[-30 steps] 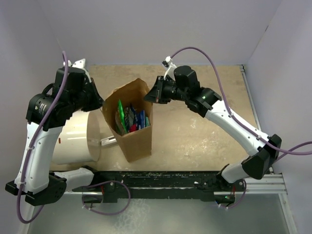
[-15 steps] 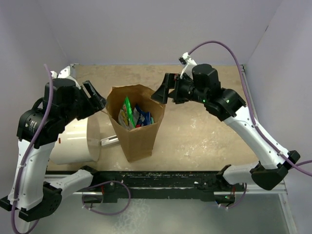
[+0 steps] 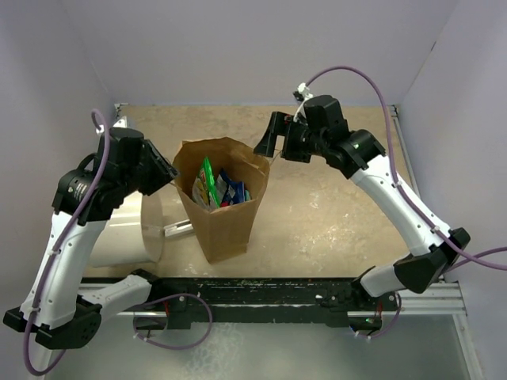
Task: Take the snacks out of the paper bag
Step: Adjust the paper bag at the center of the board.
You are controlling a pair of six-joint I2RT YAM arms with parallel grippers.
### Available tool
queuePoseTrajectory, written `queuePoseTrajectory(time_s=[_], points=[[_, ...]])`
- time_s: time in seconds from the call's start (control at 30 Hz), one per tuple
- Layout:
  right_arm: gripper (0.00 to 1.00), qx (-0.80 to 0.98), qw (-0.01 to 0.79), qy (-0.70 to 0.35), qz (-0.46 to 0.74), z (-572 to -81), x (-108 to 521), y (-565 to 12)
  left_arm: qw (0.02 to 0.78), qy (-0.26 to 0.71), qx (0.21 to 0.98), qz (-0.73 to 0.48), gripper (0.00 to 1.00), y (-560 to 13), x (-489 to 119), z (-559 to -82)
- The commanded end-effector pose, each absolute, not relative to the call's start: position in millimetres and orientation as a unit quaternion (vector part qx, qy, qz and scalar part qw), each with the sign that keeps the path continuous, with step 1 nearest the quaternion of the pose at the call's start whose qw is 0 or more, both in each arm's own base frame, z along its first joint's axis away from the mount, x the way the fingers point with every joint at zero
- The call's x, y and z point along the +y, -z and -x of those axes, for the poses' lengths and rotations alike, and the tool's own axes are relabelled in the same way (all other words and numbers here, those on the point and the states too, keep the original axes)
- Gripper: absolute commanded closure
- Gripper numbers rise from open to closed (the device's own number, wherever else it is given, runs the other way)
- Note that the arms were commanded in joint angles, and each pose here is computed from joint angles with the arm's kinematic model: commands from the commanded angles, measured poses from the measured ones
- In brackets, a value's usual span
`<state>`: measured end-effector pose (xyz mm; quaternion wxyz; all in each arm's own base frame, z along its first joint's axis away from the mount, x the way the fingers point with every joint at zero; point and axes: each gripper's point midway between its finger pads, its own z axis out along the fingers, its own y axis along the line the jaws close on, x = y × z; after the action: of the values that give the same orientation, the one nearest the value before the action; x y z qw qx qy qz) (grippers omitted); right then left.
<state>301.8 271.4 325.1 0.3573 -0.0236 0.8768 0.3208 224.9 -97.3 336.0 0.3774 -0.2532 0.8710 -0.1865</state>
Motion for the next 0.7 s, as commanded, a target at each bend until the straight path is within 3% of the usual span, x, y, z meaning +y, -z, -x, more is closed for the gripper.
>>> queuePoseTrajectory(time_s=[0.0,0.4,0.5,0.67], points=[[0.11,0.872,0.351,-0.340,-0.035,-307,253,-336,0.398,0.228,0.849,0.260,0.64,-351,-107,-234],[0.10,0.869,0.311,-0.385,-0.022,-306,263,-319,0.417,0.221,0.853,0.223,0.96,-360,-111,-248],[0.24,0.865,0.289,-0.410,-0.016,-307,274,-317,0.429,0.220,0.852,0.206,1.00,-366,-113,-254],[0.67,0.852,0.313,-0.420,-0.021,-319,267,-331,0.464,0.219,0.841,0.172,1.00,-384,-116,-270]])
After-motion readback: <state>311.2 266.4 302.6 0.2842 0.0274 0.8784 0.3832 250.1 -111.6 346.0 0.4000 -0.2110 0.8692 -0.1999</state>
